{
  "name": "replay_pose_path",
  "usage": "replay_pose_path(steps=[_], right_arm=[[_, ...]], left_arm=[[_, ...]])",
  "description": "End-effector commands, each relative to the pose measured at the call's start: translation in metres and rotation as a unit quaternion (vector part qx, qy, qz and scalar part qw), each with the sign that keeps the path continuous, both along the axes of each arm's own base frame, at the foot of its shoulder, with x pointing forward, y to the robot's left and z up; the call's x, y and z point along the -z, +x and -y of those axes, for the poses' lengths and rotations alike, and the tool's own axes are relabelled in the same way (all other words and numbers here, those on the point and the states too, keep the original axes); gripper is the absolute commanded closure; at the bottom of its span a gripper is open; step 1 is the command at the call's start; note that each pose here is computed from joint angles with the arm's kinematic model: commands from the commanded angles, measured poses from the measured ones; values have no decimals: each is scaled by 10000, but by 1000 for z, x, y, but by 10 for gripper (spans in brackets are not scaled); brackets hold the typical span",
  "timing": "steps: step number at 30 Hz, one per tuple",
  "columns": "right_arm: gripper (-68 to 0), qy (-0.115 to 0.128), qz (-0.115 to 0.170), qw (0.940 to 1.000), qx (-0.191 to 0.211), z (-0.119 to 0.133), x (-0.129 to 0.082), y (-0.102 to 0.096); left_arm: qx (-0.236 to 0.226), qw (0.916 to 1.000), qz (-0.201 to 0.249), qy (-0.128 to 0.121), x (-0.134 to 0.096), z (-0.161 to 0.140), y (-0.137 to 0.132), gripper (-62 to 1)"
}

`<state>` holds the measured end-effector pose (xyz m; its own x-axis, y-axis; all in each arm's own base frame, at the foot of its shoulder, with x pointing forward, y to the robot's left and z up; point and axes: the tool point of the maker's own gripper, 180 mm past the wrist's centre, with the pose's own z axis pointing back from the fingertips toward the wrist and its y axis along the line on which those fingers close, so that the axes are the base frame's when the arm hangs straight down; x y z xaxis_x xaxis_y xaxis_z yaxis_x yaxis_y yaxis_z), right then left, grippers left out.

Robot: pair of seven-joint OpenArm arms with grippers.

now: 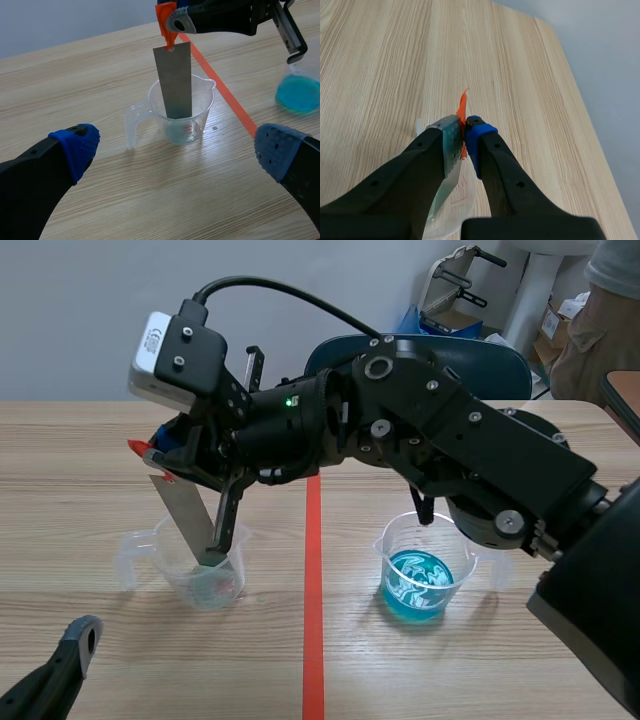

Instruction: Do the redox reaction experiment

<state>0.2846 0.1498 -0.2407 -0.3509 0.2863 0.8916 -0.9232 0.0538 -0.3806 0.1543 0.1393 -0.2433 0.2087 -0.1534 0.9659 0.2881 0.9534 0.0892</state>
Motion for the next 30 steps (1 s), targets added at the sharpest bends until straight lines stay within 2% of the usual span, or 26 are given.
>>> replay_pose_path(steps=[1, 8, 15, 17, 20, 25, 30], right_arm=[[-8, 188, 150, 9996, -146, -5, -14, -3], [-7, 21, 403, 9987, -295, -5, -2, -10], [-7, -68, 452, 9984, -321, -5, 1, -11], [-27, -124, 493, 9982, -322, -4, 3, -10], [-134, -158, 516, 9980, -321, -4, 4, -10], [-421, -247, 595, 9974, -327, -4, 6, -9], [-576, -238, 593, 9973, -359, -7, 6, -11]], left_arm=[[-4, 9998, 180, -111, -10, 4, 3, -623], [-4, 9998, 182, -111, -10, 4, 3, -623], [-4, 9998, 180, -111, -10, 4, 3, -623], [-4, 9998, 180, -111, -10, 4, 3, -623], [-4, 9998, 180, -111, -10, 4, 3, -623], [-4, 9998, 180, -111, -10, 4, 3, -623], [-4, 9998, 180, -111, -10, 4, 3, -623]])
